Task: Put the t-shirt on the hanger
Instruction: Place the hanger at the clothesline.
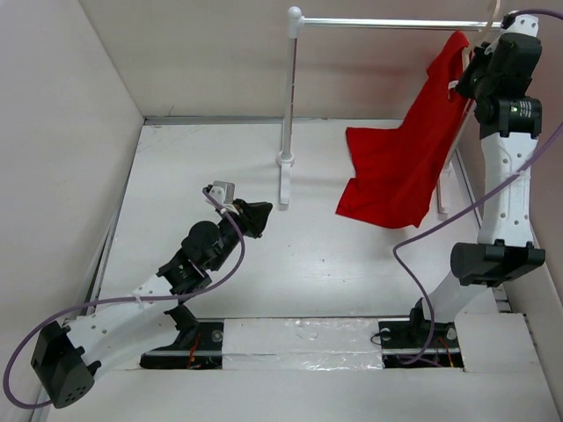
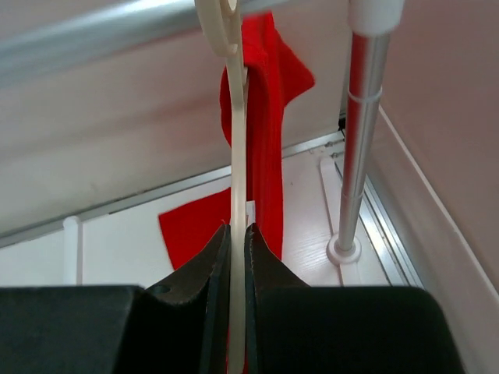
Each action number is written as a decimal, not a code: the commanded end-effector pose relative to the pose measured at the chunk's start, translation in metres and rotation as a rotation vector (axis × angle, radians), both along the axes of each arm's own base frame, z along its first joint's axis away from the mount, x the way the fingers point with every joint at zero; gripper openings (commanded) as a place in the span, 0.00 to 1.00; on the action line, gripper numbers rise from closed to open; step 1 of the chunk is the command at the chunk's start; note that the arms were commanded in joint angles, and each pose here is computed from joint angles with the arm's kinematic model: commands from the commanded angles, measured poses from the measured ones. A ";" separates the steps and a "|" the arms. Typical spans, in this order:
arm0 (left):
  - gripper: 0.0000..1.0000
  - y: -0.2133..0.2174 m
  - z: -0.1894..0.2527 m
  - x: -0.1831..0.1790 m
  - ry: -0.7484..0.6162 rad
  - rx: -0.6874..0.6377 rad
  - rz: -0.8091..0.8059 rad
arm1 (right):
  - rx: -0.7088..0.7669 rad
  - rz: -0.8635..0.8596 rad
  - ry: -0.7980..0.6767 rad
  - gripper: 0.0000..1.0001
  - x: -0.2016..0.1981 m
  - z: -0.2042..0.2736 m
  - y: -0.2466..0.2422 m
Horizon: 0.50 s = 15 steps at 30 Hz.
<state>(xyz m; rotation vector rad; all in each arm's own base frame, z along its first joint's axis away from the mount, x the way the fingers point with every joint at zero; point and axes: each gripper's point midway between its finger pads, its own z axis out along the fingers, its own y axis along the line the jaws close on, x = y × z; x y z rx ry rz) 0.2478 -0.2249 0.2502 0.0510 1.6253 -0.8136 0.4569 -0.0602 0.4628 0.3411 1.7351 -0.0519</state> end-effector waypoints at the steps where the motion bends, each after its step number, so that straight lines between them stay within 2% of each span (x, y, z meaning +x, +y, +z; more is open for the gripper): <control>1: 0.12 0.004 0.020 -0.001 -0.056 -0.038 0.012 | 0.005 0.023 -0.129 0.00 0.004 0.037 -0.002; 7: 0.13 0.006 0.022 -0.003 -0.059 -0.048 0.010 | 0.025 0.013 -0.030 0.00 0.022 -0.006 -0.021; 11: 0.14 0.007 0.024 -0.004 -0.060 -0.055 0.010 | 0.045 0.006 -0.068 0.00 0.010 -0.018 -0.022; 12: 0.15 0.007 0.024 -0.005 -0.059 -0.059 0.010 | 0.053 0.005 -0.035 0.00 0.010 -0.037 -0.022; 15: 0.17 0.008 0.020 -0.003 -0.054 -0.056 0.019 | 0.075 0.012 -0.043 0.00 0.005 -0.049 -0.021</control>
